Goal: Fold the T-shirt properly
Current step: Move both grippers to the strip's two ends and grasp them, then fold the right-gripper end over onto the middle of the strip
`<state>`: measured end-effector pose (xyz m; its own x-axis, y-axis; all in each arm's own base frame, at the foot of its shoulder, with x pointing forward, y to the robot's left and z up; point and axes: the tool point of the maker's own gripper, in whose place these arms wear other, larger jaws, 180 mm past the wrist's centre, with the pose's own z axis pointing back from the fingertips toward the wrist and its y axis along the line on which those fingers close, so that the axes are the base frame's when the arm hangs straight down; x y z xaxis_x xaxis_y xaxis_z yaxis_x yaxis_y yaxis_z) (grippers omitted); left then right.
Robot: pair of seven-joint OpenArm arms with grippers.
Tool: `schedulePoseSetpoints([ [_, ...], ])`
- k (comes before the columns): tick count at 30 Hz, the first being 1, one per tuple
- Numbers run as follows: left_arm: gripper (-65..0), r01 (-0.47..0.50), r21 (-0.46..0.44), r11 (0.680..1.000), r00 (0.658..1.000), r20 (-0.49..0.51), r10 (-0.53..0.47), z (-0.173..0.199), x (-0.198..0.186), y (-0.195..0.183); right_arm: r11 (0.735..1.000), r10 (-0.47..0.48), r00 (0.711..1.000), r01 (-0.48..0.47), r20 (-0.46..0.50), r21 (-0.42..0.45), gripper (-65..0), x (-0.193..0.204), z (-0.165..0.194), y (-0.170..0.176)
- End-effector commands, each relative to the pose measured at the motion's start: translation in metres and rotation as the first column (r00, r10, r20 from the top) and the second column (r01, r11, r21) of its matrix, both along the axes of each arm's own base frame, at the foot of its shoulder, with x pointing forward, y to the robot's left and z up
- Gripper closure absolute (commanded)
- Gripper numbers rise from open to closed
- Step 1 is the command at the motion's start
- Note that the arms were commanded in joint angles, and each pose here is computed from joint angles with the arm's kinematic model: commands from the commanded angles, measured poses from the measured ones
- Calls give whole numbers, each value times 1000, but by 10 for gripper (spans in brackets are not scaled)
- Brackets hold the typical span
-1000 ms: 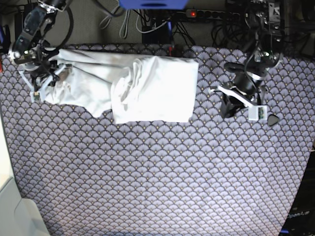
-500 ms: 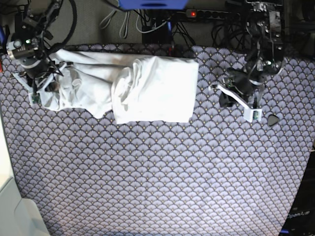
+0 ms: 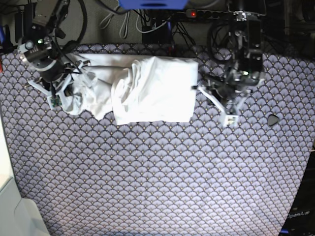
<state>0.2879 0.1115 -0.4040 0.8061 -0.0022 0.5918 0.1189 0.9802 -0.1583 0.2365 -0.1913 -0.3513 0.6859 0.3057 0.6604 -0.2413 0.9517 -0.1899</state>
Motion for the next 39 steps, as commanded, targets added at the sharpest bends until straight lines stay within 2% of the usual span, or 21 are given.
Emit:
schedulePoseSetpoints([
  [1, -5, 15, -1, 1000, 999, 28, -15, 5, 10, -7, 1000, 17, 999, -18, 40, 9, 0, 5, 9, 4],
  [5, -5, 35, 14, 999, 999, -22, -35, -13, 6, -11, 997, 69, 996, -70, 49, 24, 0, 9, 11, 23],
  [9, -5, 33, 17, 999, 999, -17, -33, -11, 11, -11, 994, 97, 993, -100, 71, 47, 0, 16, 15, 38],
  [16, -5, 36, 20, 999, 999, -5, -36, -7, 16, -11, 986, 98, 986, -114, 139, 118, 0, 37, 30, 67],
  [22, -5, 34, 19, 999, 998, -45, -33, -20, 15, -10, 978, 125, 974, -153, 188, 142, 0, 50, 44, 84],
  [28, -5, 32, 19, 999, 997, -66, -31, -27, 12, -10, 923, 139, 960, -215, 245, 319, 0, 43, 54, 111],
  [32, -5, 31, 19, 999, 998, -61, -29, -26, 13, -9, 872, 204, 950, -287, 238, 396, 0, 27, 52, 145],
  [35, -5, 30, -2, 1000, 998, -48, -30, -21, 20, -18, 834, 271, 931, -353, 243, 424, 0, 18, 53, 173],
  [39, -5, 32, -12, 999, 998, -45, -32, -20, 22, -23, 768, 370, 885, -463, 282, 442, 0, 12, 65, 214],
])
